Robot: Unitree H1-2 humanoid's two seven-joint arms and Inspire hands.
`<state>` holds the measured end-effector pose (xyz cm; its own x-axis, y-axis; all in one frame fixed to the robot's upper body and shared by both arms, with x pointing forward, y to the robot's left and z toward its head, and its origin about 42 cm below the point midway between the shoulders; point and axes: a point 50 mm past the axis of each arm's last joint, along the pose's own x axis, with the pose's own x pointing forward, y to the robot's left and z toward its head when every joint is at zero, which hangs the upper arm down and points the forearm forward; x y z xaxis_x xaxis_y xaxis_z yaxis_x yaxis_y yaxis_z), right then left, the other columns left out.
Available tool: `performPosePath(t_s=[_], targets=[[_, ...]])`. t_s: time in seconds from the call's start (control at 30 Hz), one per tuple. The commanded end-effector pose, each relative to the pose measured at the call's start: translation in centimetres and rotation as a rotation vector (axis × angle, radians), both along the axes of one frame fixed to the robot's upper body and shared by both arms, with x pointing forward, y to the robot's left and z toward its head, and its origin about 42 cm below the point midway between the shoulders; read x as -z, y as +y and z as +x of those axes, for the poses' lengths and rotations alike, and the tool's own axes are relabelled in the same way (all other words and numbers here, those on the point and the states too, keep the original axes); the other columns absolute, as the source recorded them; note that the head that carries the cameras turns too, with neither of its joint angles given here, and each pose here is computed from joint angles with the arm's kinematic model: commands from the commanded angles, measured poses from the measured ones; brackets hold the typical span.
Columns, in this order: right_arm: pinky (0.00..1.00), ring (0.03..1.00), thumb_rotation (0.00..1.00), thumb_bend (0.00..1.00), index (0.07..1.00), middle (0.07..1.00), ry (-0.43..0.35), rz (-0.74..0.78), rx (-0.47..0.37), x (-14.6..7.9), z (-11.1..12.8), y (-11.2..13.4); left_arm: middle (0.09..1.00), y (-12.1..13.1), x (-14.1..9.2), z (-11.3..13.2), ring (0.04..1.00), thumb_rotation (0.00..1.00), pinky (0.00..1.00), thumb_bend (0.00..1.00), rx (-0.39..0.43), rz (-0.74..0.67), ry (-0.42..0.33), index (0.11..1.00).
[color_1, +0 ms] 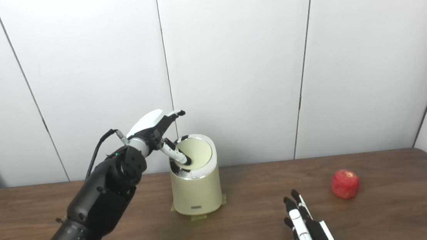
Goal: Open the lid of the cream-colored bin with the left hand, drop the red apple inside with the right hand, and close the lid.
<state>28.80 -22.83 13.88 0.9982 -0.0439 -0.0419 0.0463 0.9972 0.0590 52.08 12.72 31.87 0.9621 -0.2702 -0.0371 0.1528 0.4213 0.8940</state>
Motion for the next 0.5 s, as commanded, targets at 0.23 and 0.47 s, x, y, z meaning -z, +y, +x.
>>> performPosePath(t_s=[0.23,0.47], targets=[[0.94,0.975,0.85,0.57,1.0,0.954,-0.088,0.013,-0.004,-2.0,0.8,0.2,0.953,-0.3,-4.0,0.3,0.92,0.02,0.85,0.92,0.037,0.041,-0.128,0.942],[0.94,0.976,0.86,0.57,1.0,0.953,-0.087,0.017,0.0,-2.0,0.8,0.1,0.948,0.1,-3.0,0.3,0.957,0.01,0.92,0.92,0.035,0.08,-0.127,0.941]])
